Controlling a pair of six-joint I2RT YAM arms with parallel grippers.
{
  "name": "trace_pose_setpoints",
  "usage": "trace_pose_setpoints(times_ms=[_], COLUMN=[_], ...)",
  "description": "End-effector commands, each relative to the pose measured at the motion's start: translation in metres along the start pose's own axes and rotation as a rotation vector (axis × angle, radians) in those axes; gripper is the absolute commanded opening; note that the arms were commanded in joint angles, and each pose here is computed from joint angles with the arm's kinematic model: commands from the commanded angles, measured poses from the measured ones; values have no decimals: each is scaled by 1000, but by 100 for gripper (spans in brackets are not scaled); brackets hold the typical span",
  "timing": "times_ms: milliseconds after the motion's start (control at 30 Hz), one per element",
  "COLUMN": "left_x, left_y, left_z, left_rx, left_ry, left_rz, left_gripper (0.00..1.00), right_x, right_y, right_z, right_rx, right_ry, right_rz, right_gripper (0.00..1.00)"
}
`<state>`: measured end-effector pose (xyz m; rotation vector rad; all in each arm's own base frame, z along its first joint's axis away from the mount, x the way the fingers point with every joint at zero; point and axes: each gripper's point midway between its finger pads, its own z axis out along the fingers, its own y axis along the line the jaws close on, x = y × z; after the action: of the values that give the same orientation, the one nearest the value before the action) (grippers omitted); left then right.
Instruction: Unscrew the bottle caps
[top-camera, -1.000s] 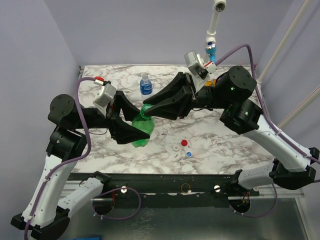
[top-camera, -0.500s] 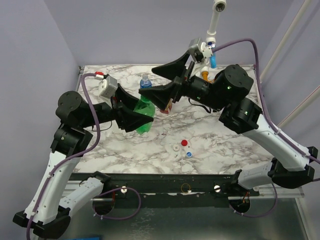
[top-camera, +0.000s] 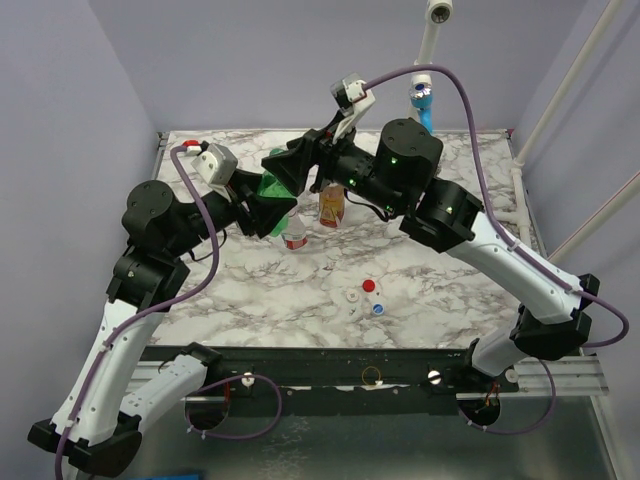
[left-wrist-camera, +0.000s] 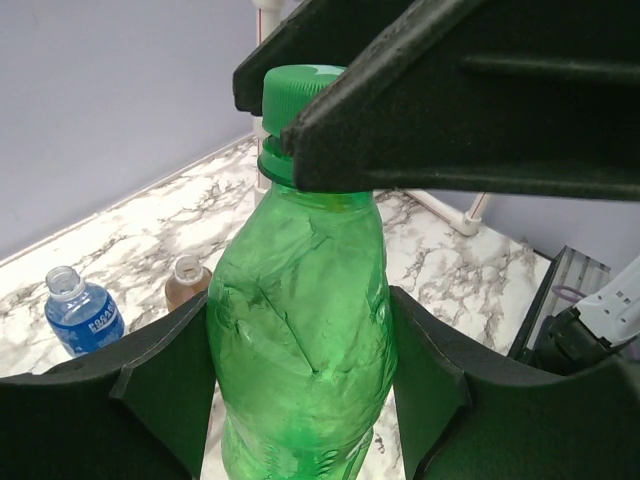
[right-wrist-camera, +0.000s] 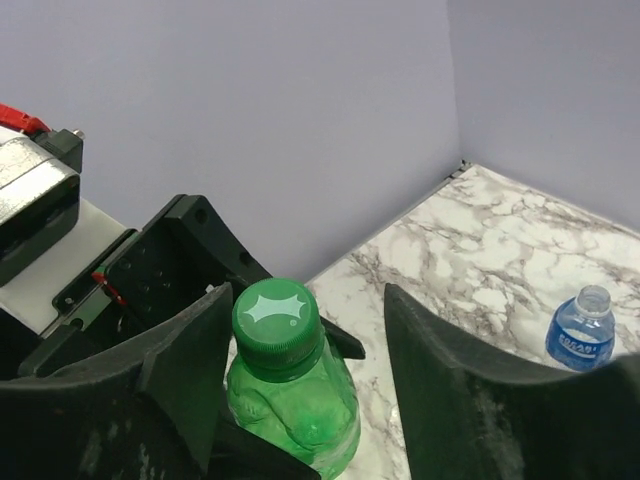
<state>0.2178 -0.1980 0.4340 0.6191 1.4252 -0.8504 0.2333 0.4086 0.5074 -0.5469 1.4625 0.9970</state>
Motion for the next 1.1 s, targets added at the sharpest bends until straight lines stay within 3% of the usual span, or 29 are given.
trace_pose_setpoints(times_ms=[0, 367, 533, 700, 800, 933, 1067], left_x=[0, 2, 1, -1, -2, -1, 0], left_y=[9, 1, -35, -100, -121, -121, -103], left_z=[-2, -1, -8, -35, -52, -52, -38], left_rx=[-46, -2, 177, 536, 678, 679, 562], left_ry=[-8, 1, 22, 125, 192, 189, 137], left_rz=[26, 9, -48, -195, -260, -253, -208], left_gripper=[0, 0, 0, 0, 0, 0, 0], right_x=[-16, -7, -16, -19, -19, -14, -14], right_y=[2, 10, 43, 106, 121, 119, 86], right_z=[-1, 4, -20, -82, -105, -106, -78], right_rx=[13, -33, -242, -673, -791, -785, -546], right_ry=[-47, -24, -39, -56, -46, -32, -33], right_rz=[10, 14, -63, -162, -170, -164, -140], right_gripper=[58, 21, 9, 8, 4, 4, 16])
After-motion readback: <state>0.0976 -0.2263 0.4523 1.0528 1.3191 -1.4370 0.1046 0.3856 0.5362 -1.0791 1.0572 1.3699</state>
